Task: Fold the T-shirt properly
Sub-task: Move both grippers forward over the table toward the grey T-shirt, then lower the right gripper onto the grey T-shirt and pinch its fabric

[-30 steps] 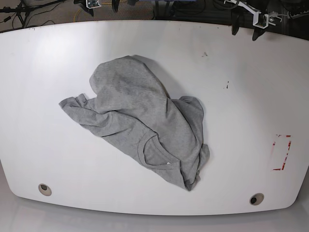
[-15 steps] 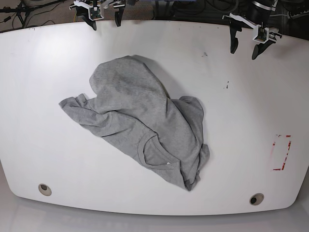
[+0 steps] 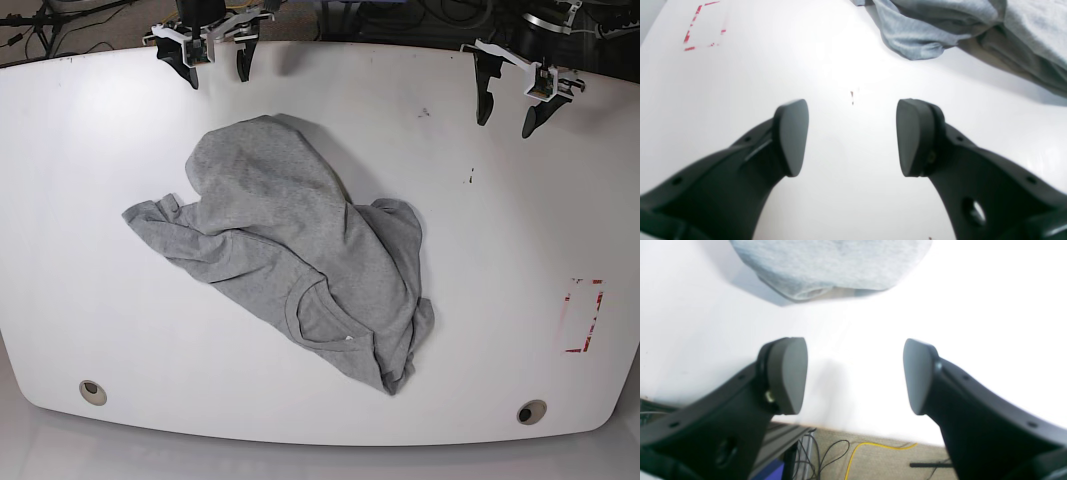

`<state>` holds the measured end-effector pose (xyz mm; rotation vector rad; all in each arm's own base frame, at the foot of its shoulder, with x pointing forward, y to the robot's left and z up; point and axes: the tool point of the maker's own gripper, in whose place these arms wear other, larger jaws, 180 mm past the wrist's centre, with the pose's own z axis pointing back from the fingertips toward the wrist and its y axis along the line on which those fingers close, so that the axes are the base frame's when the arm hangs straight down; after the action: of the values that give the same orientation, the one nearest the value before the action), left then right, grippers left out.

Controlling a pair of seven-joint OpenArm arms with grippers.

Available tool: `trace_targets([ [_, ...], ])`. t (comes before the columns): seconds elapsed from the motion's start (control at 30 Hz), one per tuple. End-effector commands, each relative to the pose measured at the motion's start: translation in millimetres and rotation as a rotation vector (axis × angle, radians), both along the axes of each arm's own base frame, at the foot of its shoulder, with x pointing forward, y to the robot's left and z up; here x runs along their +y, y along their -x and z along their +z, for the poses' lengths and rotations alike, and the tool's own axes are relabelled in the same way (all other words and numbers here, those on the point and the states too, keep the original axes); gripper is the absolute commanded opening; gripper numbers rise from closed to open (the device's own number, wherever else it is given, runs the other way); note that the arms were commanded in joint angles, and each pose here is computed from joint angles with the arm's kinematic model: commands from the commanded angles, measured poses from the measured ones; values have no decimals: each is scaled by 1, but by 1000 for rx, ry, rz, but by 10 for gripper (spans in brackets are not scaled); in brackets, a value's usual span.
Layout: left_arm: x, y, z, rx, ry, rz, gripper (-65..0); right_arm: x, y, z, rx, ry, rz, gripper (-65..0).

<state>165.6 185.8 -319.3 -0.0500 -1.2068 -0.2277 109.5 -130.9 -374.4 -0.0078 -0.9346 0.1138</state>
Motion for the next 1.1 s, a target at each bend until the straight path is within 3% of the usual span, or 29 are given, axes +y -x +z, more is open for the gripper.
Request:
trace_targets([
  [0.0,-1,-2,8,-28,2,-4,-263,-2,-8,8,-33,8,0,-218],
  [0.4,0,-7,11,-53,1,4,-262,1,-42,-2,68,39,29,-218],
  [0.6,0,-12,12,-63,-1,3,-265,16,-57,-7,131,39,92,-221],
  [1.07,2,-16,16,-81,-3,12,-264,41,-107,15,40,31,176,-228],
])
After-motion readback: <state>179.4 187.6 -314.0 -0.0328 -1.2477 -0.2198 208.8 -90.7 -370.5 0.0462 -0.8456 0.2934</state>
